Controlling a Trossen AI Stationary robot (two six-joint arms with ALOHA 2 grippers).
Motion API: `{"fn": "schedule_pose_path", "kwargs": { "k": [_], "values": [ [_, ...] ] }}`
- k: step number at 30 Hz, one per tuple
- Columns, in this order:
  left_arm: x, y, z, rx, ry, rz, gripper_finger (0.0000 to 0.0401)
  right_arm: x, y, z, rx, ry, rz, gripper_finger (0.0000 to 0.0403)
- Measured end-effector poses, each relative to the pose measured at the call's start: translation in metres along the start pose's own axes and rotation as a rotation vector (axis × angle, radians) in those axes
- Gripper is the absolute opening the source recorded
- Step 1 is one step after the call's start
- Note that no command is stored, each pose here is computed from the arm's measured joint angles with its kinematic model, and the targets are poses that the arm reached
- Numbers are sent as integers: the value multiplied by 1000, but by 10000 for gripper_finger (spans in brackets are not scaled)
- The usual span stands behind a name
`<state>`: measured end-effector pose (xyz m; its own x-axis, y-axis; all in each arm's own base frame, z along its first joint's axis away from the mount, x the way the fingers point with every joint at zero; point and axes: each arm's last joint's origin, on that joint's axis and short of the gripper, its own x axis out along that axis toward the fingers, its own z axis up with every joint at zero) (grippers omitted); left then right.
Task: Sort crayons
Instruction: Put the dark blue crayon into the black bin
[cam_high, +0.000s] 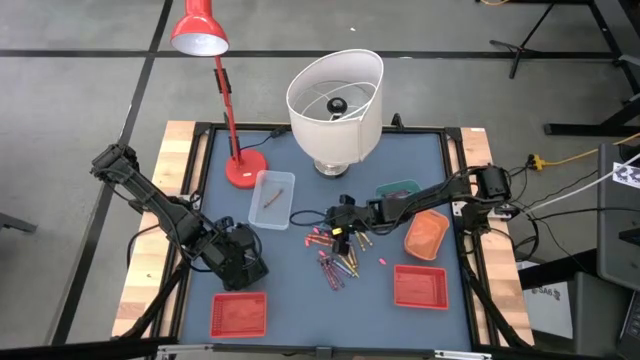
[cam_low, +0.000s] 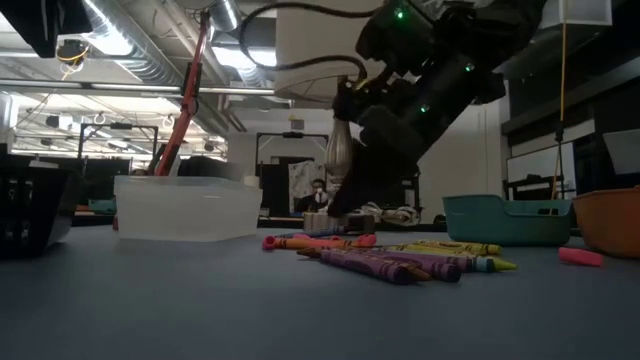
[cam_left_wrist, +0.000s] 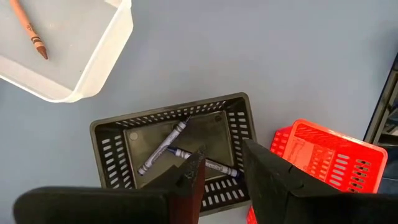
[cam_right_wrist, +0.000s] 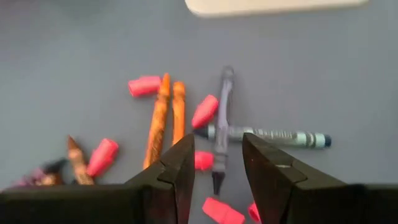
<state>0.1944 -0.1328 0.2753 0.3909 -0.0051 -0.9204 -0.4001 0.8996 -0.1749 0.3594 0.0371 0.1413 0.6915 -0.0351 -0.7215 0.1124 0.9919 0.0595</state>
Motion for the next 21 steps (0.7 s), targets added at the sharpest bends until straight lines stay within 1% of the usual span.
{"fn": "schedule_pose_path", "kwargs": {
  "k": [7, 21],
  "values": [
    [0, -2, 1, -5, -14, -18, 92, 16, 0, -8, 0, 7, -1, 133],
    [0, -2, 3, -7, -73, 6, 92, 17, 0, -9, -1, 15, -3, 133]
  ]
}}
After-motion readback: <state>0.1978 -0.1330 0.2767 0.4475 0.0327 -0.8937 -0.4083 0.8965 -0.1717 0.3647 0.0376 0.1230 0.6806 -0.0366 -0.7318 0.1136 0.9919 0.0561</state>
